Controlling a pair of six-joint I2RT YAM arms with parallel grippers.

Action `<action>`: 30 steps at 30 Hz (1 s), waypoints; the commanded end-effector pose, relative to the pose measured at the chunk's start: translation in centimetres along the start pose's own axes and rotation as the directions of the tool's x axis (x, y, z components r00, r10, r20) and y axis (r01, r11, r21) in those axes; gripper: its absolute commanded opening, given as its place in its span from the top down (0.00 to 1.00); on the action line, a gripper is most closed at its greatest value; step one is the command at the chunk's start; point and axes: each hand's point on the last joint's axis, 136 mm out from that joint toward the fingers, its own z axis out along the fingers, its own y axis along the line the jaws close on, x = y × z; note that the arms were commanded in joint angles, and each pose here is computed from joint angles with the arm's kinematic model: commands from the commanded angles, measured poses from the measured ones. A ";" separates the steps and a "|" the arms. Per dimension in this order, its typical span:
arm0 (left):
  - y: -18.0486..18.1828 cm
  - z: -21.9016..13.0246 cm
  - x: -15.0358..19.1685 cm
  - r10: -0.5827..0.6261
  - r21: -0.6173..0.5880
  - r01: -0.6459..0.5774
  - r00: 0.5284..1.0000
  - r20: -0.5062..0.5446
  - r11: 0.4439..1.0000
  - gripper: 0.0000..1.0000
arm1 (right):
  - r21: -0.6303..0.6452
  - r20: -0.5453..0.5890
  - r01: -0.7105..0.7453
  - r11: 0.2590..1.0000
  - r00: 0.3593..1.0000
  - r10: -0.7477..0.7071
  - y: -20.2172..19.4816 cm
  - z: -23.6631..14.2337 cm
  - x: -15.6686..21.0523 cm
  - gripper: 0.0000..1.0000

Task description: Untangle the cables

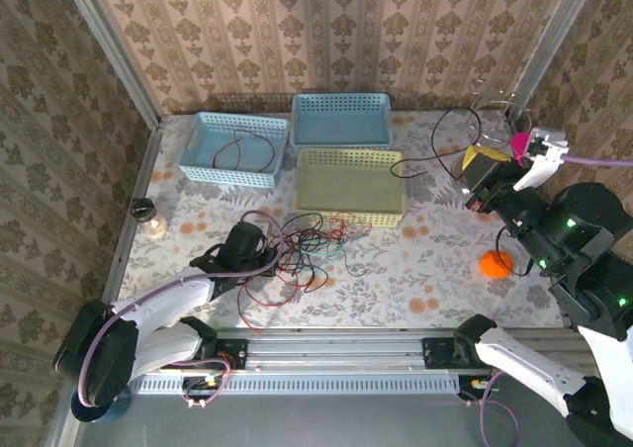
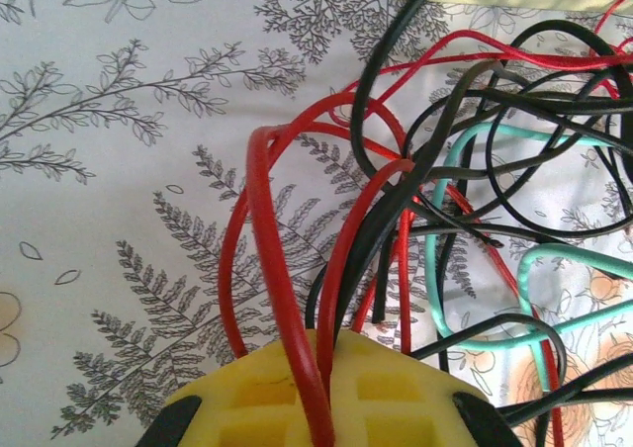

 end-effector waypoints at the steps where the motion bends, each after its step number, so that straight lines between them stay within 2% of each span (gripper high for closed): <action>1: -1.0 -0.7 -0.7 -0.005 0.056 0.004 1.000 0.024 0.998 1.00 | -0.004 -0.014 0.010 1.000 1.000 -0.010 0.3 1.2 0.3 1.00; 7: -3.1 -3.4 -2.5 0.019 0.138 -0.031 0.996 0.088 0.990 0.99 | 0.012 -0.095 -0.004 1.000 0.995 0.005 -0.4 3.4 3.8 1.00; 10: -3.6 -4.9 -3.3 0.041 0.150 -0.058 0.993 0.114 0.987 0.78 | 0.018 -0.130 -0.004 1.000 0.991 0.007 -0.6 4.3 5.2 1.00; 14: -4.3 -6.3 -4.0 0.049 0.180 -0.079 0.986 0.162 0.981 0.36 | 0.012 -0.171 -0.009 1.000 0.985 0.011 -0.5 5.5 6.6 1.00; 16: -4.3 -7.1 -4.5 0.043 0.178 -0.077 0.981 0.188 0.981 0.19 | 0.008 -0.192 -0.006 1.000 0.981 0.008 -0.4 6.3 7.2 1.00; 17: -4.1 -7.5 -4.8 0.039 0.168 -0.075 0.978 0.205 0.983 0.07 | 0.004 -0.201 -0.006 1.000 0.980 0.007 -0.3 6.7 7.5 1.00; 18: -4.0 -8.0 -5.1 0.038 0.158 -0.073 0.975 0.219 0.985 0.01 | 0.005 -0.215 -0.003 1.000 0.977 0.004 -0.3 7.1 8.0 1.00; 23: -0.9 -10.9 -6.4 -0.042 0.008 0.041 0.948 0.315 0.999 0.00 | -0.002 -0.223 -0.003 1.000 0.975 0.002 0.1 10.4 9.0 1.00; 26: 1.6 -12.7 -6.2 -0.087 -0.102 0.130 0.932 0.351 0.986 0.00 | -0.001 -0.244 -0.001 1.000 0.970 0.001 0.3 12.6 9.8 1.00; 30: 3.3 -14.8 -6.2 -0.109 -0.167 0.189 0.910 0.400 0.968 0.00 | 0.015 -0.258 -0.008 1.000 0.966 0.012 0.0 15.4 10.5 1.00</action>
